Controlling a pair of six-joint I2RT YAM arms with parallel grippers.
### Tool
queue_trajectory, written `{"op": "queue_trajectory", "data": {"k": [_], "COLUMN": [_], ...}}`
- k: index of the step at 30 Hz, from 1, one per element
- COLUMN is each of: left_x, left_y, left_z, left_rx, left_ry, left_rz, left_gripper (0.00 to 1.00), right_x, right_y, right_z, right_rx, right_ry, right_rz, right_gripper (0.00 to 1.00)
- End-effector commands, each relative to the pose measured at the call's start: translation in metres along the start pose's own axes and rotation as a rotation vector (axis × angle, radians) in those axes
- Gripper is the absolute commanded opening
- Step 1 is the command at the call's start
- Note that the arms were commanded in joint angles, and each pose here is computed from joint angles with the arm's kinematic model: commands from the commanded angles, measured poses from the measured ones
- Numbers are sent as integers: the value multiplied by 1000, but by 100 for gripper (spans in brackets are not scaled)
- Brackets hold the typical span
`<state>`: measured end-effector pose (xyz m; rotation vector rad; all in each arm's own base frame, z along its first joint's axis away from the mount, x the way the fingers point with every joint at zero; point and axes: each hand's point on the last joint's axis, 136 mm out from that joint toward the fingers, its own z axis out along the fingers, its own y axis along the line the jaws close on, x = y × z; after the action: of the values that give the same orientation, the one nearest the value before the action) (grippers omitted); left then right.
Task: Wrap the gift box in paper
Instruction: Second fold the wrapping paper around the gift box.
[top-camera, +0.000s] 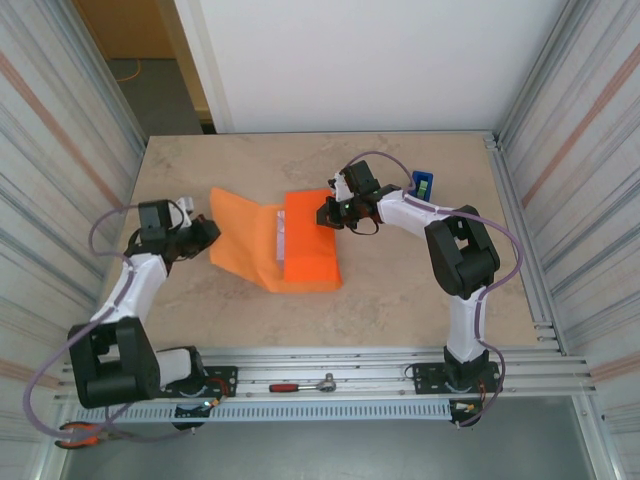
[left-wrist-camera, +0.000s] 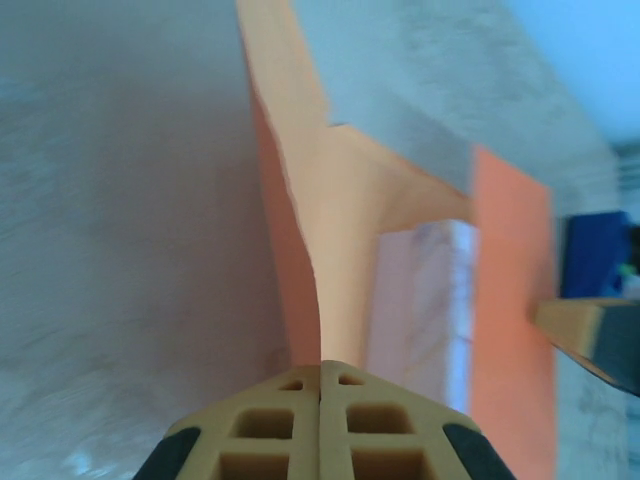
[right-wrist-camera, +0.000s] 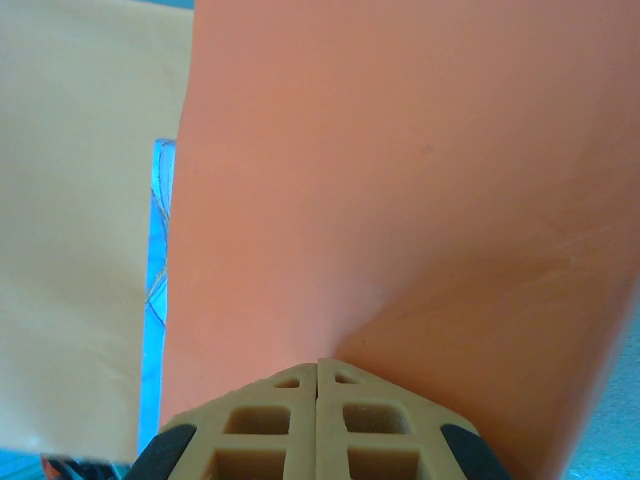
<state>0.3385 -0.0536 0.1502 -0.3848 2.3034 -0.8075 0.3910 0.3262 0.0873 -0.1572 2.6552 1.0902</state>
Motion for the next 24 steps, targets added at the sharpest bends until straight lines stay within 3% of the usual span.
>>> {"op": "queue_trajectory", "data": {"k": [1, 9, 24], "left_x": [1, 31, 83], "left_y": [-44, -95, -179], "left_z": [-8, 5, 70], "left_rx": [135, 228, 303], "left_ry": [-30, 50, 181], "left_rz": [137, 206, 130], "left_gripper": [6, 6, 5], "right_x": [38, 40, 44], "right_y": [-37, -37, -38], "right_z": [24, 26, 29], "right_rx": [106, 107, 109], "right_ry": [101, 106, 114], "right_rz": [47, 47, 51], "right_gripper": [0, 0, 0]}}
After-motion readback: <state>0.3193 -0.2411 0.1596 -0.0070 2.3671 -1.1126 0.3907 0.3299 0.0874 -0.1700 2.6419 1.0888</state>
